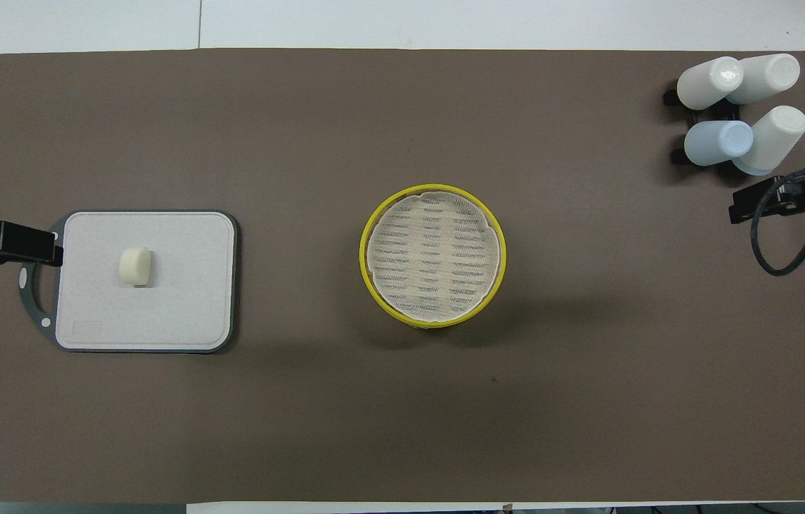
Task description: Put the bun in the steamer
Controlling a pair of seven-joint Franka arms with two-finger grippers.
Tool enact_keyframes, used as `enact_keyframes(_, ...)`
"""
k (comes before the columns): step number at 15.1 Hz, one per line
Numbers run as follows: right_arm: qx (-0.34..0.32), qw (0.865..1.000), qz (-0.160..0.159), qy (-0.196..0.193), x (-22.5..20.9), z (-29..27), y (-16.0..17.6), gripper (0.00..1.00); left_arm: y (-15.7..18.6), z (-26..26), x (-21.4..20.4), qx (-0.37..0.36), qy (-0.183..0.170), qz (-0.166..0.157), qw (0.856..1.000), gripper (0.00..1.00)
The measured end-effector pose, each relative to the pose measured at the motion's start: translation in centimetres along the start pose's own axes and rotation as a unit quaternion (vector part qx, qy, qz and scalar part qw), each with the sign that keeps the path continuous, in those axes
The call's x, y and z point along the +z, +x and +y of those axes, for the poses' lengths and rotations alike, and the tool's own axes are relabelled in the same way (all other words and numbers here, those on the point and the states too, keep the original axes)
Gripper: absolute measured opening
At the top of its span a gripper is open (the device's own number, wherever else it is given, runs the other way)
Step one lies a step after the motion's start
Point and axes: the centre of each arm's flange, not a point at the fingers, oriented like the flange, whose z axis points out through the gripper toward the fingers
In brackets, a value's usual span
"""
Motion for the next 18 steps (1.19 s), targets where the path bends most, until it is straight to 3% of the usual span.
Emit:
enact_keyframes(2, -0.002, 1.000, 0.000, 0.000, 0.1, -0.2, 0.0, 1.00, 0.3, -1.2, 2.7, 0.006, -0.001, 0.013, 1.000, 1.00)
enact_keyframes(5, 0.003, 0.999, 0.033, 0.003, 0.0, -4.3, 1.0, 1.00, 0.3, -3.0, 11.3, 0.025, 0.000, 0.022, 0.999, 1.00)
enact_keyframes(8, 0.044, 0.997, 0.056, 0.015, 1.6, -16.2, 1.7, 1.00, -0.5, -3.2, 20.4, 0.037, 0.003, 0.030, 0.999, 1.00)
enact_keyframes(11, 0.086, 0.994, 0.055, 0.030, 4.9, -28.6, 0.8, 1.00, -0.8, -3.2, 27.0, 0.039, 0.009, 0.042, 0.998, 1.00)
enact_keyframes(14, 0.104, 0.993, 0.045, 0.036, 8.3, -38.8, -0.6, 1.00, -0.1, -3.2, 29.4, 0.040, 0.013, 0.045, 0.998, 1.00)
enact_keyframes(18, 0.079, 0.996, 0.034, 0.016, 13.0, -44.6, -1.3, 1.00, 0.2, -3.3, 29.5, 0.043, 0.014, 0.053, 0.998, 1.00)
